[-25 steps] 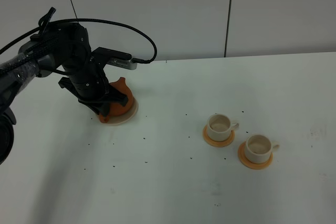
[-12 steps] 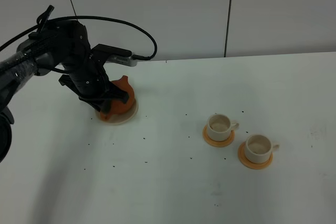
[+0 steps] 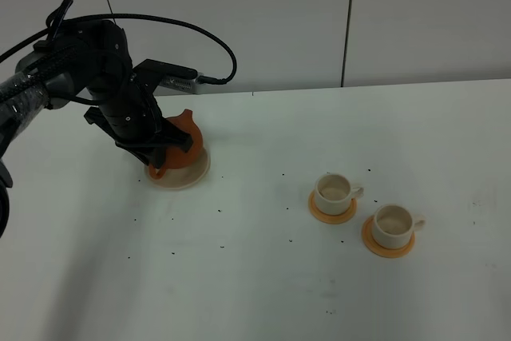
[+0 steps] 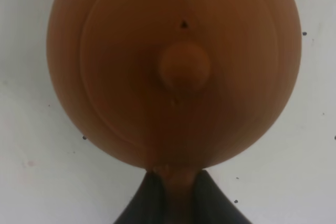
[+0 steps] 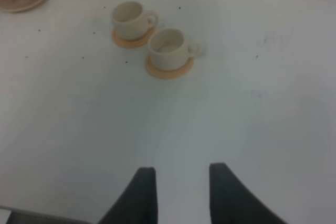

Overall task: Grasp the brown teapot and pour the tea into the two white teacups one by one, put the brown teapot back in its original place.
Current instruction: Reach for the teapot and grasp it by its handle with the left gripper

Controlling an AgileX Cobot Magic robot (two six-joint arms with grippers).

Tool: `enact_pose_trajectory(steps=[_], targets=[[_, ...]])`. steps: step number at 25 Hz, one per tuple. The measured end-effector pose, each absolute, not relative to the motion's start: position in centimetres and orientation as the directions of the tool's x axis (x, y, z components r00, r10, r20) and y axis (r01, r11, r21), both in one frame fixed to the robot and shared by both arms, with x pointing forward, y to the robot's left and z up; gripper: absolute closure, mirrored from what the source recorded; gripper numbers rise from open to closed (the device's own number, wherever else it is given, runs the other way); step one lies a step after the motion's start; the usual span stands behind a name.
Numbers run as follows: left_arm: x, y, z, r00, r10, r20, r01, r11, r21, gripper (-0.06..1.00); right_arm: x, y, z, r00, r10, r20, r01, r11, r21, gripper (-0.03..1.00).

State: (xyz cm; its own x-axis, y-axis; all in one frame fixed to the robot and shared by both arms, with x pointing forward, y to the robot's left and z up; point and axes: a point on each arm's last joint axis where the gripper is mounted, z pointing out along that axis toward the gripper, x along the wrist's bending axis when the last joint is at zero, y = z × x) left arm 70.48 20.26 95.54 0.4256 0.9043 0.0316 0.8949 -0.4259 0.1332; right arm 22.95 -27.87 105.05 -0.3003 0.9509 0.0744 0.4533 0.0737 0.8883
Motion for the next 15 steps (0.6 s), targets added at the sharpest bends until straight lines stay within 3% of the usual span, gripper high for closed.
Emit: enact_pose_trajectory(steps=[8,15], targets=[[69.7,18.3,97.8,0.608,0.79,0.08,0.773,-0.612,0.166,0.77,22.9,-27.9,105.0,-0.301,0.951,0.075,0.453,0.074,0.888,0.73],[68.1,14.9,100.5,0.808,0.571,0.149,0.543,-0.818,0.189,0.77,22.9,-27.9,105.0,-0.301,0.951,0.075,0.453,0.074,0.888,0.73]])
